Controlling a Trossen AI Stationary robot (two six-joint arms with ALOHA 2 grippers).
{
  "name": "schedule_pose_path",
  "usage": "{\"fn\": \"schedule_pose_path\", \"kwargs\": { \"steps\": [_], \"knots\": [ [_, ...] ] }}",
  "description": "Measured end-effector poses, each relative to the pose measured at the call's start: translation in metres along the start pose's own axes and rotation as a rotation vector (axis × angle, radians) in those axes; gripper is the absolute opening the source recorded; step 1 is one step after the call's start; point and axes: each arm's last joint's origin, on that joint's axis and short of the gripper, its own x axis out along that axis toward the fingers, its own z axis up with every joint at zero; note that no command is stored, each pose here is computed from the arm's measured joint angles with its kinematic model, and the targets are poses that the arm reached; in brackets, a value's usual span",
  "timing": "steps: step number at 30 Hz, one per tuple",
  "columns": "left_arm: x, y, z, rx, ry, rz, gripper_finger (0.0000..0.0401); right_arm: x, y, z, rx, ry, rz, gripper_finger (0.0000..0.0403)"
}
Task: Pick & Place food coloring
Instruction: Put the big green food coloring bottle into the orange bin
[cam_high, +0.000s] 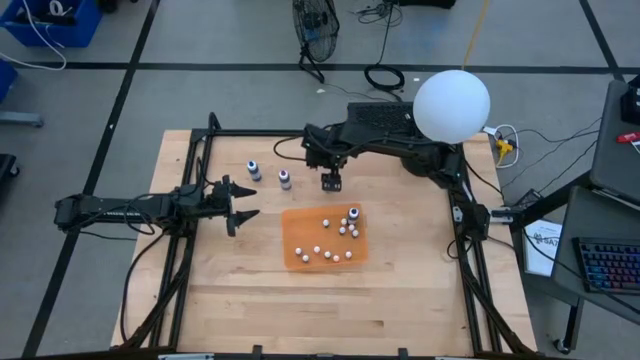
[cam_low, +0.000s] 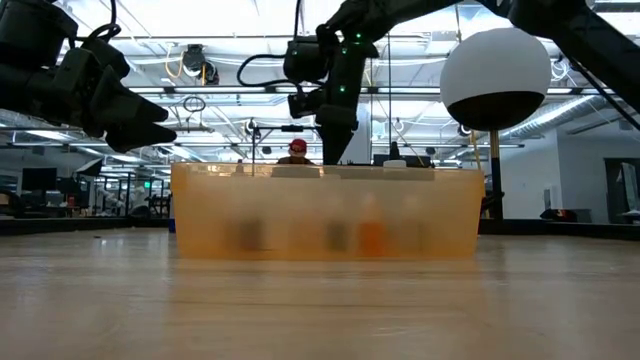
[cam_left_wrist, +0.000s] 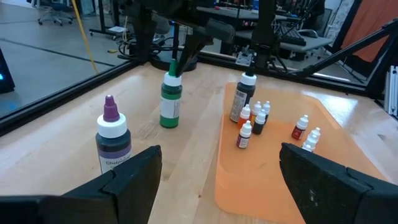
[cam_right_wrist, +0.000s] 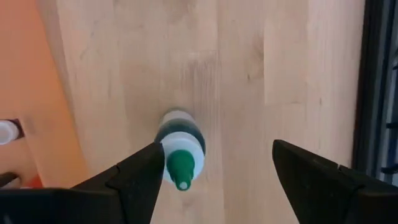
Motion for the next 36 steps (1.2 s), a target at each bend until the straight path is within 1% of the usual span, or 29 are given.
{"fn": "schedule_pose_path", "kwargs": {
  "steps": [3, 5, 8, 10, 16, 22, 24, 29, 33, 36],
  "knots": [
    [0.0, 0.0, 0.0, 0.0, 0.001, 0.0, 0.0324, 0.005, 0.003, -0.002, 0.023, -0.003, 0.056, 0.0283],
    [0.0, 0.0, 0.0, 0.0, 0.0, 0.0, 0.0324, 0.011, 0.005, -0.005, 0.025, 0.009, 0.073, 0.0283],
    [0.0, 0.0, 0.0, 0.0, 0.0, 0.0, 0.0324, 0.026, 0.01, -0.013, 0.016, 0.084, 0.084, 0.0283],
    [0.0, 0.0, 0.0, 0.0, 0.001, 0.0, 0.0324, 0.031, 0.011, -0.015, 0.01, 0.106, 0.076, 0.0283],
    [0.0, 0.0, 0.0, 0.0, 0.0, 0.0, 0.0324, 0.033, 0.015, -0.016, 0.004, 0.096, 0.081, 0.0283],
    [0.0, 0.0, 0.0, 0.0, 0.001, 0.0, 0.0324, 0.033, 0.011, -0.015, 0.006, 0.08, 0.066, 0.0283],
    [0.0, 0.0, 0.0, 0.0, 0.0, 0.0, 0.0324, 0.033, 0.01, -0.015, 0.01, 0.082, 0.045, 0.0283],
    [0.0, 0.0, 0.0, 0.0, 0.0, 0.0, 0.0324, 0.033, -0.001, -0.018, 0.047, 0.078, 0.04, 0.0283],
    [0.0, 0.0, 0.0, 0.0, 0.0, 0.0, 0.0324, 0.034, -0.01, -0.021, 0.052, 0.079, 0.037, 0.0283],
    [0.0, 0.0, 0.0, 0.0, 0.0, 0.0, 0.0324, 0.035, -0.024, -0.025, 0.084, 0.069, 0.04, 0.0283]
  ]
}}
